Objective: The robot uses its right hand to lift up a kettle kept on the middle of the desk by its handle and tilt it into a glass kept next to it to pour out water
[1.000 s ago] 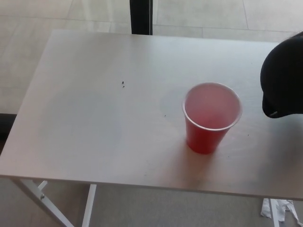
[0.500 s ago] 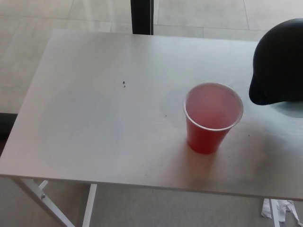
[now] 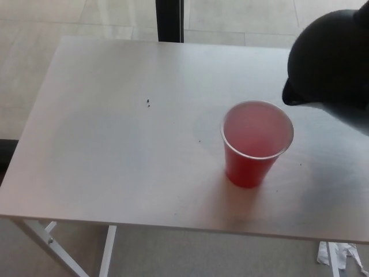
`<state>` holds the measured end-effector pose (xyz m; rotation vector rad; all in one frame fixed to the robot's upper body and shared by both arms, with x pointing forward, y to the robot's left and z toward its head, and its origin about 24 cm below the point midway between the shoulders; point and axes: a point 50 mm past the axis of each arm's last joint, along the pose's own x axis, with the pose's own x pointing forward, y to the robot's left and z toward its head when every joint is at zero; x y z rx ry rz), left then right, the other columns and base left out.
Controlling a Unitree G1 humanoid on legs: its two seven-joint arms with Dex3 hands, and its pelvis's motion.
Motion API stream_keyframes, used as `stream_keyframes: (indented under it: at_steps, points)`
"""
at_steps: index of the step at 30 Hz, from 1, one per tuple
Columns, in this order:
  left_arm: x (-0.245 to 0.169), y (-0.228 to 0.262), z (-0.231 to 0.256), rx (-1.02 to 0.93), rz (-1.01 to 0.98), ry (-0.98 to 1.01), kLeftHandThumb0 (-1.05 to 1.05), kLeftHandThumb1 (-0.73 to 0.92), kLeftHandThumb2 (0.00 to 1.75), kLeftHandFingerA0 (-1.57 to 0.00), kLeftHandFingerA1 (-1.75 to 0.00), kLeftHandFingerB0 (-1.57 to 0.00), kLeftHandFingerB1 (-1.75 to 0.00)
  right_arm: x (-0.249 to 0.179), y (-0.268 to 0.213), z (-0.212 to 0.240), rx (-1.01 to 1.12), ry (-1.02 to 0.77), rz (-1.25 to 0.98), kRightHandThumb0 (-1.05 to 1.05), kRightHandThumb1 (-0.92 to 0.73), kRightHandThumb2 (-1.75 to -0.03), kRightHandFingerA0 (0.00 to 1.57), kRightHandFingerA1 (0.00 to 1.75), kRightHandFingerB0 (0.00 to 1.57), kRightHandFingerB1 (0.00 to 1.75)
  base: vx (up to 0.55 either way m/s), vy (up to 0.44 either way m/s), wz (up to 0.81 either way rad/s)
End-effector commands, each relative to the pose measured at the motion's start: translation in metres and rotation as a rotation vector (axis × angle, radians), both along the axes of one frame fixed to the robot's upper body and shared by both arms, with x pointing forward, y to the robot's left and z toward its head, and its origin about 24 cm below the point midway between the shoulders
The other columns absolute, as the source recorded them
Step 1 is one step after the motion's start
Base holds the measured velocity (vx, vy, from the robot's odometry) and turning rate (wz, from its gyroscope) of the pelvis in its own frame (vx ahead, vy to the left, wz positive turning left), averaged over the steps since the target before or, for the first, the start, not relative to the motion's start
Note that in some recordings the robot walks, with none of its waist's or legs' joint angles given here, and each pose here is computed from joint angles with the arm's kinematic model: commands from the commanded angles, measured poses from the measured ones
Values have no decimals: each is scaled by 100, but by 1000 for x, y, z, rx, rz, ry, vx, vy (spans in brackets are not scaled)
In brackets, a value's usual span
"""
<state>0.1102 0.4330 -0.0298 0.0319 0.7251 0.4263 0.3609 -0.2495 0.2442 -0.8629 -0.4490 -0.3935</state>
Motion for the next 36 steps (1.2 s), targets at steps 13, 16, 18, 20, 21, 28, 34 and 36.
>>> stream_keyframes:
  at_steps: [13,16,18,20,21,28,34,36]
  points:
    - [0,6,7,40,-12,0,-105,36,103,-88,-127,-69,-150,3,28,13,-90,-30,-6,-18,-57,-95,94,175,78,153,0,0,0]
    - [0,6,7,32,0,-5,-105,33,102,-84,-126,-68,-146,4,29,11,-102,-19,-10,-22,-61,-91,96,169,84,144,0,0,0]
    - [1,7,8,54,-19,8,-105,38,102,-86,-126,-70,-145,4,31,10,-112,-16,-6,-22,-58,-96,96,168,80,148,0,0,0]
    - [2,7,9,49,-18,0,-105,36,103,-88,-126,-69,-149,4,32,10,-110,-15,2,-21,-55,-103,96,169,80,150,0,0,0]
    - [2,7,9,49,-18,-1,-105,37,102,-88,-126,-71,-145,4,33,11,-115,-14,0,-21,-55,-102,96,170,80,146,0,0,0]
    - [0,7,8,51,-18,9,-105,38,103,-87,-126,-69,-146,1,37,13,-142,-30,38,-24,-59,-101,90,175,75,153,0,0,0]
    - [1,7,9,47,-21,3,-105,36,103,-87,-125,-72,-146,-1,37,9,-226,-51,60,-18,-51,-110,97,173,81,153,0,0,0]
    - [2,7,9,40,-15,-2,-105,37,102,-89,-125,-72,-146,-2,35,7,-251,-57,65,-20,-53,-108,96,175,79,156,0,0,0]
